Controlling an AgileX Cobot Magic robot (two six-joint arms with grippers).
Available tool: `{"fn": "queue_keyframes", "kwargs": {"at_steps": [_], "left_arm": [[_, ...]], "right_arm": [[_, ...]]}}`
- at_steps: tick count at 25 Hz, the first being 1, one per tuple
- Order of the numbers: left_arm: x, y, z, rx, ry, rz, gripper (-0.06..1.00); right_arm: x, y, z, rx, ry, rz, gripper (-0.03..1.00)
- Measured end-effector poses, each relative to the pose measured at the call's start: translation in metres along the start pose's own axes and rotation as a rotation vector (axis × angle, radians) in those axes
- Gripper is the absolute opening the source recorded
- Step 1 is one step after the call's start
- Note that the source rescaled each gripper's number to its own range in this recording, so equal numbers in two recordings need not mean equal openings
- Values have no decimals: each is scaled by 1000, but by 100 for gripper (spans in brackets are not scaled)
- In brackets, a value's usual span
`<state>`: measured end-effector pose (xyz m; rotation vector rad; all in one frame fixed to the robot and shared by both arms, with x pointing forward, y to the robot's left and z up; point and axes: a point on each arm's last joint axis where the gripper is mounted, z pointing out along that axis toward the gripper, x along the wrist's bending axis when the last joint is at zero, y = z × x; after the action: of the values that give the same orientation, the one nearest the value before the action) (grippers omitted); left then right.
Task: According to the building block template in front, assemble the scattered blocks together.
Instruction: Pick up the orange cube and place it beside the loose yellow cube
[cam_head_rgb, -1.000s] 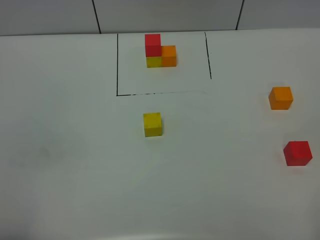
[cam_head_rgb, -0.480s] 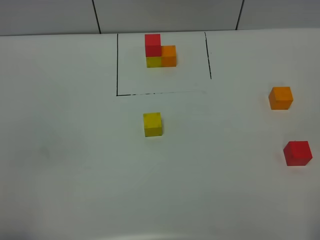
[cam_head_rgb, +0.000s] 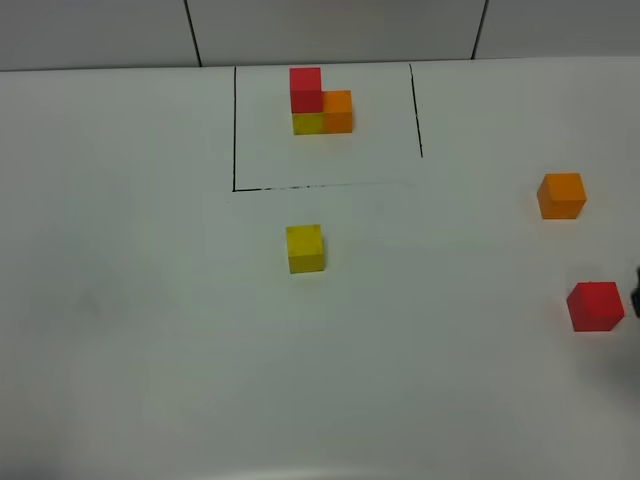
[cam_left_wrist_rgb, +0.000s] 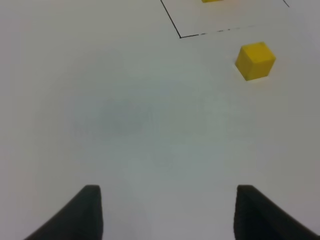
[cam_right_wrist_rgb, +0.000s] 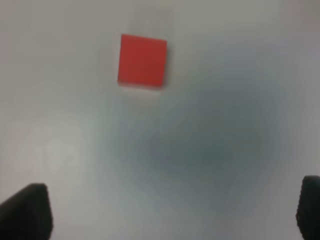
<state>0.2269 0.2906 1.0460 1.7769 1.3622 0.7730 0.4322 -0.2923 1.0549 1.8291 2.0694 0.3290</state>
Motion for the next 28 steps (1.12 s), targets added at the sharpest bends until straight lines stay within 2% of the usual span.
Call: {"fn": "queue_keyframes", "kwargs": {"at_steps": [7, 13, 21, 28], "left_arm": [[0, 0, 0, 0, 0, 1, 39], [0, 0, 0, 0, 0, 1, 39], [0, 0, 0, 1, 0, 1, 39], [0, 0, 0, 1, 0, 1, 39]], "right_arm": [[6, 90, 69, 50, 63, -57, 100], [9, 138, 130, 92, 72, -79, 100], [13, 164, 178, 108, 102, -48, 100], [-9, 163, 207, 141, 92, 28, 100]]}}
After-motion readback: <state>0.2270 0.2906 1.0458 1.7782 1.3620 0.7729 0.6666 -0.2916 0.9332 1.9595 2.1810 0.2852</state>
